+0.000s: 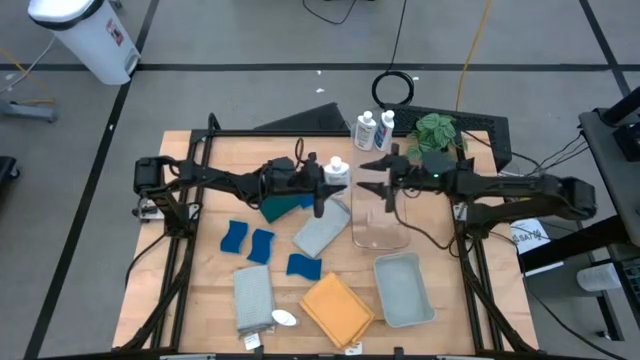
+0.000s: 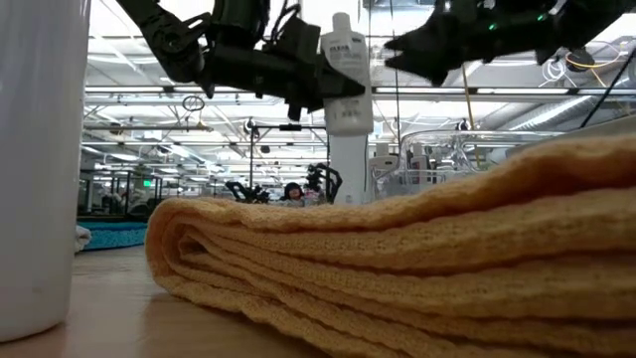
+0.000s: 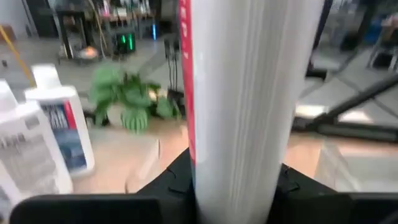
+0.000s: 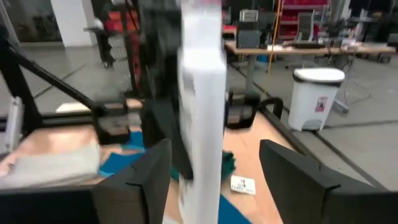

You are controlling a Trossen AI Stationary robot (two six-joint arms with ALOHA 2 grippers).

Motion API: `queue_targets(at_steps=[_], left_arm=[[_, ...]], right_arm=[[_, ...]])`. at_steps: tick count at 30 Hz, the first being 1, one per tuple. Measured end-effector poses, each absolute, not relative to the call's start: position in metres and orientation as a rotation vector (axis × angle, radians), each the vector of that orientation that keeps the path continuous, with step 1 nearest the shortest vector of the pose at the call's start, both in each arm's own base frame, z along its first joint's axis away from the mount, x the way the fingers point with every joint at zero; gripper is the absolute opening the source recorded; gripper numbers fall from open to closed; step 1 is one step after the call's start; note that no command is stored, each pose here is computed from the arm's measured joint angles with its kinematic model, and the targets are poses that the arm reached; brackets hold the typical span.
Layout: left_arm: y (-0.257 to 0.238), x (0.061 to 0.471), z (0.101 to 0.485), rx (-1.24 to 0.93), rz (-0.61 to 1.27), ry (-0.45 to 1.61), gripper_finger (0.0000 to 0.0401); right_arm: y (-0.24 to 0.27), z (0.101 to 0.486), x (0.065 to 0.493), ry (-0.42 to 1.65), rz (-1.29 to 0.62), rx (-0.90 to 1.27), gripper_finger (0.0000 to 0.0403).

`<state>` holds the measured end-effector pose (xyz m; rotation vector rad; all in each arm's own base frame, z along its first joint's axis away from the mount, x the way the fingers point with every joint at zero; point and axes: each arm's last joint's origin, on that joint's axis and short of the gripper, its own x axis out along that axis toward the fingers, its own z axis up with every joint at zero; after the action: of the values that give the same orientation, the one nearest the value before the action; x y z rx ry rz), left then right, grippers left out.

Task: Pick & Place Kitchen Items
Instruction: Put the white plastic restorer bottle into the top transparent bin

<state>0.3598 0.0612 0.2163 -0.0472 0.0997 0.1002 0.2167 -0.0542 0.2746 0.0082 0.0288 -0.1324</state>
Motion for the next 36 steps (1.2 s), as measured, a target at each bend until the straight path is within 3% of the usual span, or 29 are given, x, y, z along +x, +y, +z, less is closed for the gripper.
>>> queue_targets(at_steps=[16, 25, 30, 36], left_arm=[[0.042, 0.361, 0.208, 0.012, 0.049, 0.184, 0.0112], [0.043, 0.361, 0.206, 0.016, 0.067, 0.209, 0.0112], [0.043, 0.361, 0.205, 0.022, 0.067, 0.219, 0.0113], [0.043, 0.361, 0.204, 0.021, 0.067, 0.23, 0.0113]], right_arm=[[-0.029, 0.271, 0.25, -0.168, -0.09, 0.003, 0.0224], [-0.033, 0.267, 0.28, -0.116, -0.092, 0.006, 0.022], [-0.037, 0.264, 0.286, -0.103, -0.105, 0.007, 0.019], [-0.037, 0.266, 0.285, -0.106, -0.102, 0.006, 0.0109]])
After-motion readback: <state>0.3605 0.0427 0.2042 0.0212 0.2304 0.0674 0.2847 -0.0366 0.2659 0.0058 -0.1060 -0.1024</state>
